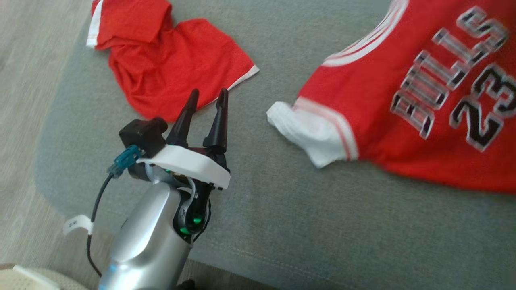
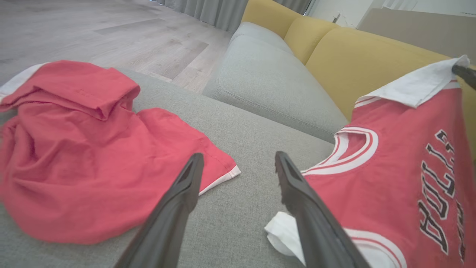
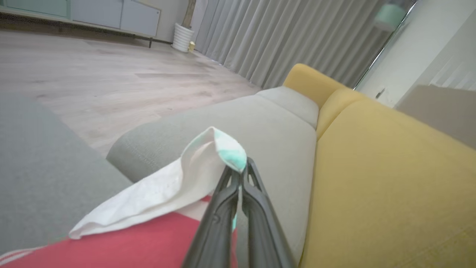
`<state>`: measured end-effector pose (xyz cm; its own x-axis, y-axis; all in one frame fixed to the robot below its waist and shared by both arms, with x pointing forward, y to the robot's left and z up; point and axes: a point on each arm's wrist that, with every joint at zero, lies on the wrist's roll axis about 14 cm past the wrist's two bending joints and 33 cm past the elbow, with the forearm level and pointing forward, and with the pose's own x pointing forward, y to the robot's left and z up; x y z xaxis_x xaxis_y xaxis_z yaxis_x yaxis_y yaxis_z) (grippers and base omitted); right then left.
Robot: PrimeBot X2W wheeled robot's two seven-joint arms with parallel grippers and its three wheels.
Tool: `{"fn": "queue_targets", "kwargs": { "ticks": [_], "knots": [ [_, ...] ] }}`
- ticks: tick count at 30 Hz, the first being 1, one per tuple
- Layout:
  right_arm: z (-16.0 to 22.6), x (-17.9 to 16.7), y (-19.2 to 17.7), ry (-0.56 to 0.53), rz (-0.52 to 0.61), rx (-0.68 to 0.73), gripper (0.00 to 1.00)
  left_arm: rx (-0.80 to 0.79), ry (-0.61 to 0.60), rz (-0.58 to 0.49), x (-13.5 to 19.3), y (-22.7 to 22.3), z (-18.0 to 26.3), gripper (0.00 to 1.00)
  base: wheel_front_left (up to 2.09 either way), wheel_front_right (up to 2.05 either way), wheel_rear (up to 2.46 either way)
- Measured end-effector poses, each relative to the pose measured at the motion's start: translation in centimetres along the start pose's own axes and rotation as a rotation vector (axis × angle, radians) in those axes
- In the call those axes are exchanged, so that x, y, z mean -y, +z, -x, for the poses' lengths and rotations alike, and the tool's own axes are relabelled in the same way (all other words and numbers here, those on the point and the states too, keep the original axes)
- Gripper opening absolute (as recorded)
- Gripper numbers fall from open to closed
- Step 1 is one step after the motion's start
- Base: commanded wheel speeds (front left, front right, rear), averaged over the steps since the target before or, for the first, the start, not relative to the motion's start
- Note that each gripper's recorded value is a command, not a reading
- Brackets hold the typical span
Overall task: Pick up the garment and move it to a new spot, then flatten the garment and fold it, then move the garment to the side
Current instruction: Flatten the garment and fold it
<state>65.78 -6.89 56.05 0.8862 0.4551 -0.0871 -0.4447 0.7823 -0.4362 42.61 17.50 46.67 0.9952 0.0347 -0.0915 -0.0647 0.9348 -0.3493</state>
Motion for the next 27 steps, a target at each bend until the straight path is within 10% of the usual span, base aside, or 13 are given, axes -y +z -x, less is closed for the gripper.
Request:
{"fn": "queue_targets", "kwargs": {
  "ticks": [8, 9, 10, 11, 27],
  "knots": [
    [-2.9, 1.9, 0.2, -0.048, 0.044, 0.007, 0.00, -0.009, 0.036, 0.013, -0.9, -0.3, 0.0, 1.00, 0.00, 0.00, 0.00],
    [-3.2, 1.6, -1.0, -0.045, 0.042, -0.020, 0.50, -0.010, 0.040, 0.016, -1.0, -0.3, -0.2, 1.00, 0.00, 0.00, 0.00],
    [-3.3, 1.4, -1.5, -0.042, 0.040, -0.034, 0.50, -0.012, 0.041, 0.015, -1.0, -0.4, -0.3, 1.00, 0.00, 0.00, 0.00],
    [-3.2, 1.1, -2.1, -0.035, 0.036, -0.048, 1.00, -0.015, 0.041, 0.015, -0.9, -0.5, -0.4, 1.00, 0.00, 0.00, 0.00],
    [3.1, 0.4, -3.9, -0.050, -0.060, -0.087, 1.00, 0.040, -0.063, 0.014, 2.6, 1.3, -0.9, 1.00, 0.00, 0.00, 0.00]
  ]
}}
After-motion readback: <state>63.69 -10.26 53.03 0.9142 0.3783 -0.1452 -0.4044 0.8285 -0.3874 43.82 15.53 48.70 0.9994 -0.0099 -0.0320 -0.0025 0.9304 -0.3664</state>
